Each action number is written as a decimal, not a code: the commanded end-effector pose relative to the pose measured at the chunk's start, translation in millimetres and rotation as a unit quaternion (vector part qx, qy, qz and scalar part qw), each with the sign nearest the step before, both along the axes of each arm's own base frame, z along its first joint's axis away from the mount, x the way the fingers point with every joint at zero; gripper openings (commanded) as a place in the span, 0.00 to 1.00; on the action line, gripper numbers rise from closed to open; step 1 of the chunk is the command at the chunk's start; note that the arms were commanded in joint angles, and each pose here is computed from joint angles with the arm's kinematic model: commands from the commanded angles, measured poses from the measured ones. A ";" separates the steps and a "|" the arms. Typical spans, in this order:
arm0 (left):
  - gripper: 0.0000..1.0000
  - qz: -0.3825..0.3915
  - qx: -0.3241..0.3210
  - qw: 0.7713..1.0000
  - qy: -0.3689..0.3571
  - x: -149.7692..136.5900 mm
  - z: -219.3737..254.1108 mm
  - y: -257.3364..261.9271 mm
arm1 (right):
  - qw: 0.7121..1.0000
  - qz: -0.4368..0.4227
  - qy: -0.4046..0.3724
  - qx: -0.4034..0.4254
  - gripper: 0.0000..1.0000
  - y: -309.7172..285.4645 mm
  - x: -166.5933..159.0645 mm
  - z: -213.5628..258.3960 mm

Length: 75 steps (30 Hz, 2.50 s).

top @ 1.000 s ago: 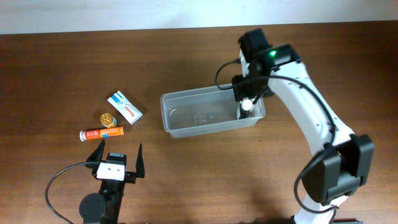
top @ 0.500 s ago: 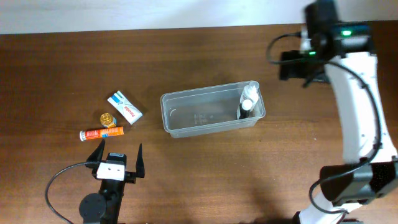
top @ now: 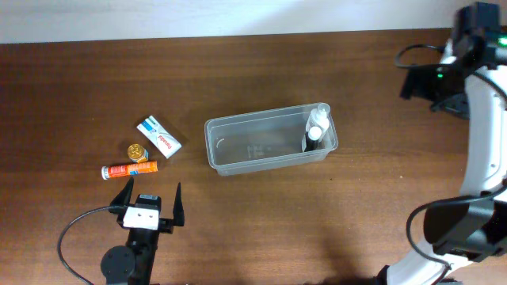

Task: Pack container

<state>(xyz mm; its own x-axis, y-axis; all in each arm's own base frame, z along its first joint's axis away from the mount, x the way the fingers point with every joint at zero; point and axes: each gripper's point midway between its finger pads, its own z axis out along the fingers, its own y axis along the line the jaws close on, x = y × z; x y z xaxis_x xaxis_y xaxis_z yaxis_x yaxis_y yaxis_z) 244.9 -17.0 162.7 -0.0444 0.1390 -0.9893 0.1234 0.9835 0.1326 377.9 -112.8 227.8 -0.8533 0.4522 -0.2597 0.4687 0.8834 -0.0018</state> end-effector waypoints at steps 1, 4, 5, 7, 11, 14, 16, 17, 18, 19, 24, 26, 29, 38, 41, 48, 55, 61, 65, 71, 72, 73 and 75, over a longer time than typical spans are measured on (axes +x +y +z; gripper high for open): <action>0.99 0.005 0.010 1.000 -0.001 0.3 -2.0 2.3 | 0.999 -0.040 0.008 0.014 0.98 -16.6 -0.6 -11.2; 0.99 0.005 0.010 1.000 -0.001 0.3 -2.0 2.3 | 0.999 -0.047 0.009 0.020 0.98 -21.8 -0.9 -14.4; 0.99 0.005 0.010 1.000 -0.001 0.3 -2.0 2.3 | 0.999 -0.047 0.009 0.020 0.98 -22.0 -0.9 -14.4; 0.99 0.005 0.010 1.000 -0.001 0.3 -2.0 2.3 | 0.999 -0.047 0.009 0.020 0.98 -22.0 -0.9 -14.4; 0.99 0.005 0.010 1.000 -0.001 0.3 -2.1 2.3 | 0.999 -0.047 0.009 0.020 0.98 -21.8 -1.0 -14.5; 0.99 0.005 0.010 1.000 -0.001 0.3 -2.0 2.3 | 0.999 -0.047 0.009 0.020 0.98 -21.8 -1.0 -14.5; 0.99 0.005 0.010 1.000 -0.001 0.3 -2.0 2.3 | 0.999 -0.047 0.009 0.020 0.98 -21.8 -1.0 -14.5; 0.99 0.005 0.010 1.000 -0.001 0.3 -2.0 2.3 | 0.999 -0.047 0.009 0.020 0.98 -21.8 -1.0 -14.5; 0.99 0.005 0.010 1.000 -0.001 0.3 -2.0 2.3 | 0.999 -0.047 0.009 0.020 0.98 -21.9 -1.0 -14.5; 0.99 0.005 0.010 1.000 -0.001 0.3 -2.0 2.3 | 0.999 -0.047 0.009 0.020 0.98 -21.8 -1.0 -14.5; 0.99 0.018 0.013 1.000 -0.001 0.7 -1.9 6.9 | 0.999 -0.047 0.009 0.020 0.98 -21.8 -1.0 -14.5; 1.00 0.018 0.013 1.000 -0.001 0.7 -2.1 6.9 | 0.999 -0.047 0.009 0.020 0.98 -21.8 -1.0 -14.5; 0.99 0.019 0.013 1.000 0.000 0.7 -2.5 7.0 | 0.999 -0.047 0.010 0.020 0.98 -21.9 -1.0 -14.5; 0.99 -0.072 0.024 0.993 -0.090 -5.4 43.3 -24.2 | 0.999 -0.047 0.009 0.020 0.98 -21.8 -1.0 -14.5; 0.99 -0.072 0.022 0.996 -0.048 -2.1 42.9 -23.7 | 0.999 -0.047 0.010 0.020 0.98 -21.9 -1.0 -14.5; 0.99 -0.090 0.023 0.994 0.058 32.4 52.2 -27.1 | 0.999 -0.047 0.010 0.020 0.98 -21.9 -1.0 -14.5; 0.99 -0.167 -0.015 0.969 0.180 90.9 81.6 -49.0 | 0.999 -0.047 0.009 0.020 0.98 -21.8 -1.0 -14.5; 0.99 -0.198 -0.057 0.944 0.259 125.7 78.1 -59.0 | 0.999 -0.047 0.009 0.020 0.98 -21.8 -1.0 -14.5; 0.99 -0.205 -0.064 0.934 0.286 134.7 56.8 -62.7 | 0.999 -0.047 0.009 0.020 0.98 -21.8 -1.0 -14.5; 0.99 -0.164 -0.022 0.933 0.321 155.4 28.2 -69.5 | 0.999 -0.047 0.009 0.020 0.98 -21.8 -1.0 -14.5; 0.99 -0.159 -0.011 0.933 0.324 158.9 25.3 -73.8 | 0.999 -0.047 0.009 0.020 0.98 -21.8 -1.0 -14.5; 0.99 -0.153 0.001 0.932 0.328 162.6 22.1 -78.7 | 0.999 -0.047 0.009 0.020 0.98 -21.8 -1.0 -14.5; 1.00 -0.142 0.024 0.932 0.333 168.3 16.4 -88.1 | 0.999 -0.047 0.009 0.020 0.98 -21.8 -1.0 -14.5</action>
